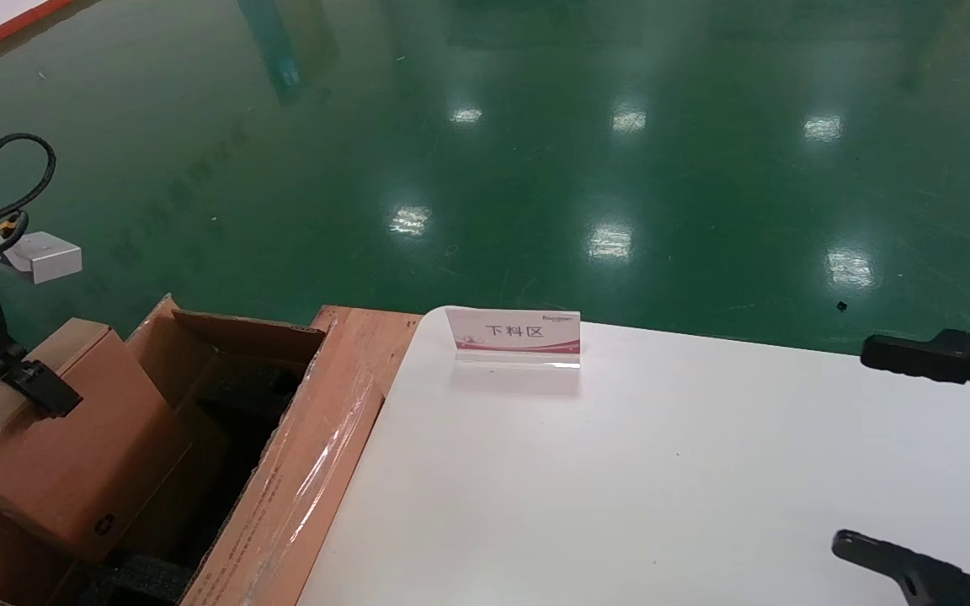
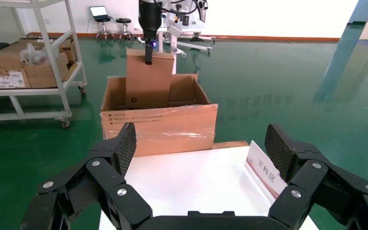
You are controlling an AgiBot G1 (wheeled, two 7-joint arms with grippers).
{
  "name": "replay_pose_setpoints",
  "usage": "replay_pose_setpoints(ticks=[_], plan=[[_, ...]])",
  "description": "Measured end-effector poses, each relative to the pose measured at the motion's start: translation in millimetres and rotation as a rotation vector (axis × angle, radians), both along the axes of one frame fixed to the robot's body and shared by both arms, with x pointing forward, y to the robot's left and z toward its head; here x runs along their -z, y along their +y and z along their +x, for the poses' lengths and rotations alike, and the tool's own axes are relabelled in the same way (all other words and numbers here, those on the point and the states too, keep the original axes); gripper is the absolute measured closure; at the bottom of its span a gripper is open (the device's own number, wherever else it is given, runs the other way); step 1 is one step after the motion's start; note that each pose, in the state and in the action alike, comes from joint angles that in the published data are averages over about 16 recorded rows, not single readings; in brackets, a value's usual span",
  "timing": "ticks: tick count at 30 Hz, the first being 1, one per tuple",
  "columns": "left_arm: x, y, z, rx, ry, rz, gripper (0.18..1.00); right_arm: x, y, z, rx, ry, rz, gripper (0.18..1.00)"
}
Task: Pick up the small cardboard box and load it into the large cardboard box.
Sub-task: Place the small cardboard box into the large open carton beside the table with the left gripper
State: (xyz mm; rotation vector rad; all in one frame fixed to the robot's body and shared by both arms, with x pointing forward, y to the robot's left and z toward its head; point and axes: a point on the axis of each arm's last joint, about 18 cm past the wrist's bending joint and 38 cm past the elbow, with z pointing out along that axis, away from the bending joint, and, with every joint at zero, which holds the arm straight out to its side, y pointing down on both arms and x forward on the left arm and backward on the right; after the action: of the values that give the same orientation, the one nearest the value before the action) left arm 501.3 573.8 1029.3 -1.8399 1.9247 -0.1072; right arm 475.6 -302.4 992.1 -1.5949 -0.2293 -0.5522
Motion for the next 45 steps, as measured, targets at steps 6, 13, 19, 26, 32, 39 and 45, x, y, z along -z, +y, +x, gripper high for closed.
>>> replay_pose_setpoints(ticks=[6,13,19,26,32,39,45], plan=[[10,7,6,-0.021,-0.007,0.011,0.819,0,0,0,0.000,0.000,0.000,0.178],[17,12,15,-0.032,-0.029,0.024,0.819,0,0,0,0.000,0.000,0.000,0.178],[19,13,23,-0.032,-0.044,0.033,0.820,0,0,0,0.000,0.000,0.000,0.178],[22,13,30,-0.031,-0.048,0.046,0.820,0,0,0,0.000,0.000,0.000,0.178],[24,13,35,-0.038,-0.046,0.061,0.821,0,0,0,0.000,0.000,0.000,0.178],[28,14,39,-0.047,-0.041,0.076,0.821,0,0,0,0.000,0.000,0.000,0.178],[34,13,43,-0.056,-0.036,0.080,0.822,0,0,0,0.000,0.000,0.000,0.178]])
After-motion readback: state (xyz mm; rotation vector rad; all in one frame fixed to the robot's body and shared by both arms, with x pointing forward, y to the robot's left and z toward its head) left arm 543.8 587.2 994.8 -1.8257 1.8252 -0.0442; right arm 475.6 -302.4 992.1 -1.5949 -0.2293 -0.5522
